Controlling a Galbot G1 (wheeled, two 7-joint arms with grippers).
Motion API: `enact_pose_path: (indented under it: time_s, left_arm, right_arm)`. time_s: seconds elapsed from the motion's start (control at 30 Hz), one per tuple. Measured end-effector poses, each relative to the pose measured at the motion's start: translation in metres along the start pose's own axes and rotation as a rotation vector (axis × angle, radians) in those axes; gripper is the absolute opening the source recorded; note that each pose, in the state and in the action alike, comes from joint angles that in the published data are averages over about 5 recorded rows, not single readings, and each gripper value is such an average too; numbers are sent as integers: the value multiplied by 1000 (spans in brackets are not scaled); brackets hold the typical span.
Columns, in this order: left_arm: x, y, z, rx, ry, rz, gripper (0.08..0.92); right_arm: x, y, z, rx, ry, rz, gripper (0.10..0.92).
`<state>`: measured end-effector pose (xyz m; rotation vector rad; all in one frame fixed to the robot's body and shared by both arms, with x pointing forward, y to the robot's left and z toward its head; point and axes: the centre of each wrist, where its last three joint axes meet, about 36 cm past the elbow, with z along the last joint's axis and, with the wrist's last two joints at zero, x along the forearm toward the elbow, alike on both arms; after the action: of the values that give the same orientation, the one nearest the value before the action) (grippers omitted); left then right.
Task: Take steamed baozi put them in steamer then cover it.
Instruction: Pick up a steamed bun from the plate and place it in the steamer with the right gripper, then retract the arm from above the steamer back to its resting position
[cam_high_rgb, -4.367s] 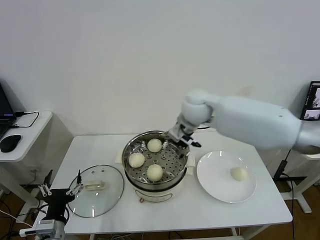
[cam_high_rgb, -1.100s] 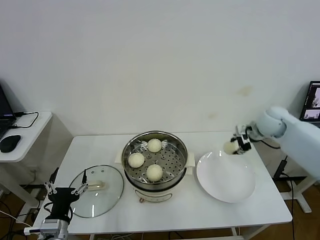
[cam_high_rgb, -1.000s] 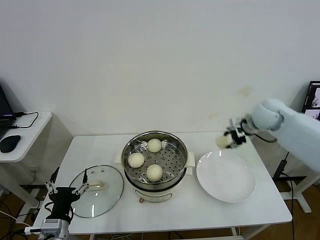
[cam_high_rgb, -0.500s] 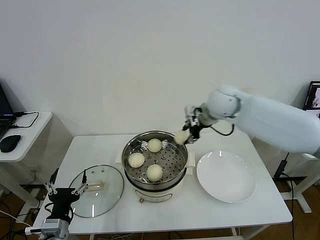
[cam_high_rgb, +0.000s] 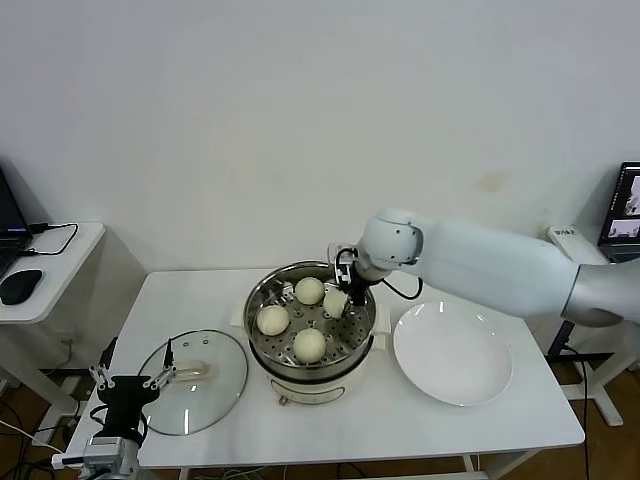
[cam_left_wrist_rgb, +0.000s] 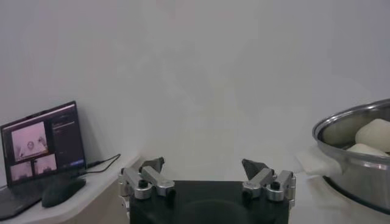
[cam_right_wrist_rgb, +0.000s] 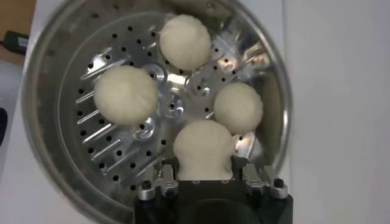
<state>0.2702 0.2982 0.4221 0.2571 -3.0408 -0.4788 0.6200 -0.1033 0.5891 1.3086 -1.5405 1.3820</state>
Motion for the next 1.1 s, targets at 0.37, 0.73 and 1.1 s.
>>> enact_pose_path:
  time_s: [0.37, 0.73, 1.1]
  left_arm:
    - [-2, -1, 2, -1, 3, 2, 823]
    - [-2, -2, 3, 0, 2, 6, 823]
    - [-3, -4, 13, -17, 5, 12, 823]
  right_arm:
    - [-3, 4, -1, -15, -1, 11, 774]
    - [30, 12, 30, -73, -122, 107, 823]
    - [29, 79, 109, -225, -464, 327, 823]
